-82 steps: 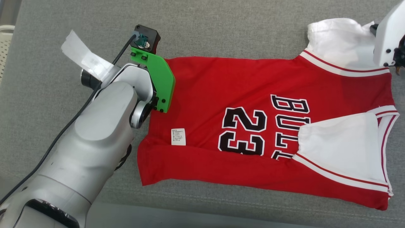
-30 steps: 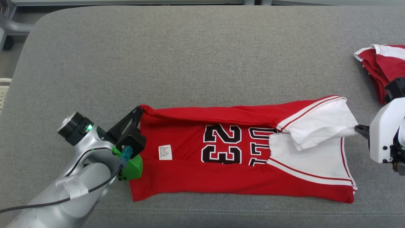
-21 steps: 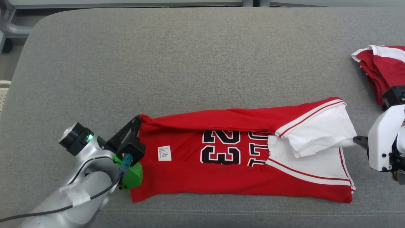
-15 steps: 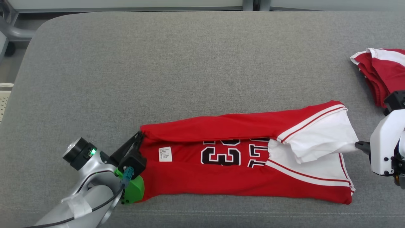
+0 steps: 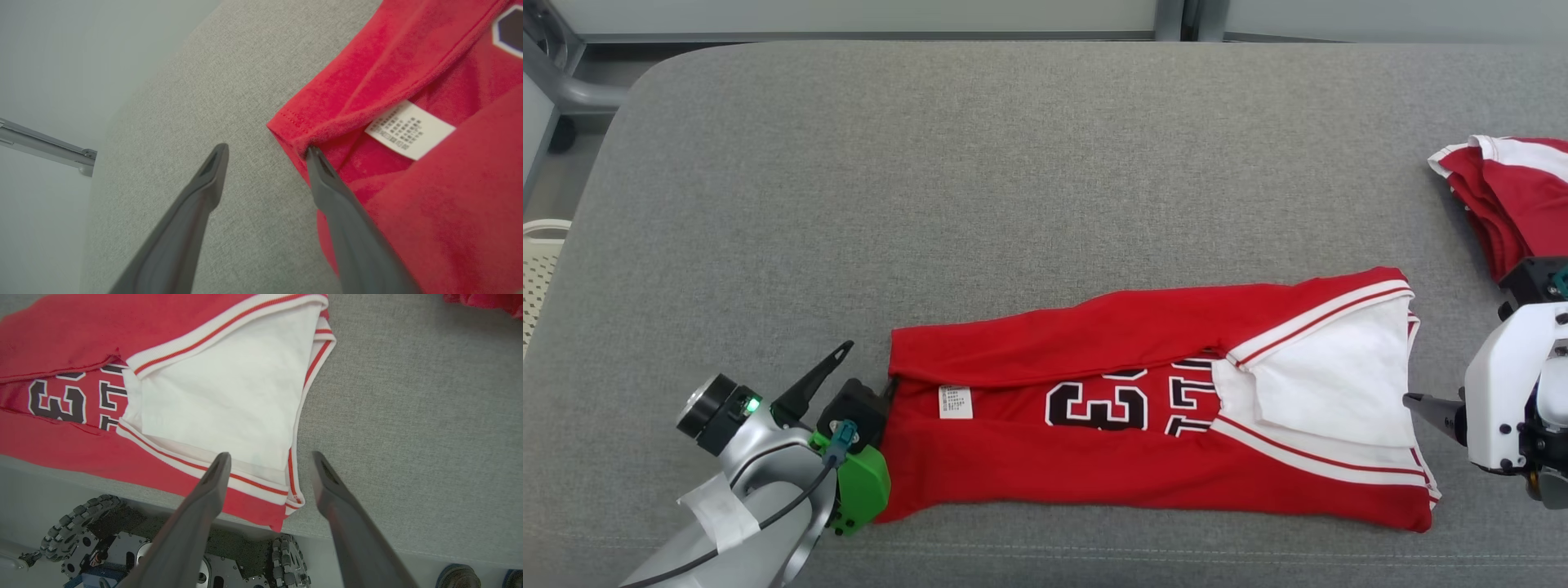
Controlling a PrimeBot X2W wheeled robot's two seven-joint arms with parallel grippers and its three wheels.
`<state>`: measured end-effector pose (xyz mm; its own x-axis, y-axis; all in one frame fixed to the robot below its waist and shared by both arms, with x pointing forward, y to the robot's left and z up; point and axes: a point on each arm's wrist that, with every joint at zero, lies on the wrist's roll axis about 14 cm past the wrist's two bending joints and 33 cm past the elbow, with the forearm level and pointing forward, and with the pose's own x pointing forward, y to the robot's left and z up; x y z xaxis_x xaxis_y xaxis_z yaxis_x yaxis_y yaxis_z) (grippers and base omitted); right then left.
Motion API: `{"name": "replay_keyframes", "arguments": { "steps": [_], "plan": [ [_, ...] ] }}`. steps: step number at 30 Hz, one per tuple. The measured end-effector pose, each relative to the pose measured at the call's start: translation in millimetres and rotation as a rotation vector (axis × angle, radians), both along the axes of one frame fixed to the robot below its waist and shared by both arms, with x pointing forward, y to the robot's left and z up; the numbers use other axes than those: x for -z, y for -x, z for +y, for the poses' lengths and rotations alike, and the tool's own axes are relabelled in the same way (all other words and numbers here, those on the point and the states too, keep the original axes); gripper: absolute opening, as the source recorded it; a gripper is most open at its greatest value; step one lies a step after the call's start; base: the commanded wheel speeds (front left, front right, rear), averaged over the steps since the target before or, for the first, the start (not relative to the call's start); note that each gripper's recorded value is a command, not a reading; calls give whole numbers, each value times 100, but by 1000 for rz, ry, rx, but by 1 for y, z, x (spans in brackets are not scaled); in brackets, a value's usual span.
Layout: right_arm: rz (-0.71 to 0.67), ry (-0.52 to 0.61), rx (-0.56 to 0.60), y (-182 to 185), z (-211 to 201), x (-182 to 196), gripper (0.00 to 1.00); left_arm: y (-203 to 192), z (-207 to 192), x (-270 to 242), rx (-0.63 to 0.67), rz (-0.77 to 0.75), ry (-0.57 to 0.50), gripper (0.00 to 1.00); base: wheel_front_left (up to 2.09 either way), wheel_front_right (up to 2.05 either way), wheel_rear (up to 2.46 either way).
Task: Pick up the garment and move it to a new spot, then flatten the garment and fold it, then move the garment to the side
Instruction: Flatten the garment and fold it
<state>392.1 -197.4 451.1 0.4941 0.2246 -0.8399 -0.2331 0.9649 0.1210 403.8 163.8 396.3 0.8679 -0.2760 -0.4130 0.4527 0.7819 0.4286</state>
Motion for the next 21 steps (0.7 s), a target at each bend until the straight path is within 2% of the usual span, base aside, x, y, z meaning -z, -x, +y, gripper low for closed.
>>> {"name": "replay_keyframes", "arguments": {
  "steps": [8, 13, 16, 21],
  "plan": [
    [23, -6, 14, 9, -2, 0, 100, -5, 12, -9, -70, -26, 14, 100, 0, 0, 0],
    [-6, -8, 38, 10, -6, -7, 100, -11, 27, -23, -160, -76, 54, 100, 0, 0, 0],
    [-46, -13, 61, 9, -9, -12, 100, -14, 34, -35, -236, -111, 123, 100, 0, 0, 0],
    [-195, -37, 137, -4, -14, -28, 100, -18, 35, -64, -328, -192, 274, 100, 0, 0, 0]
  ]
}}
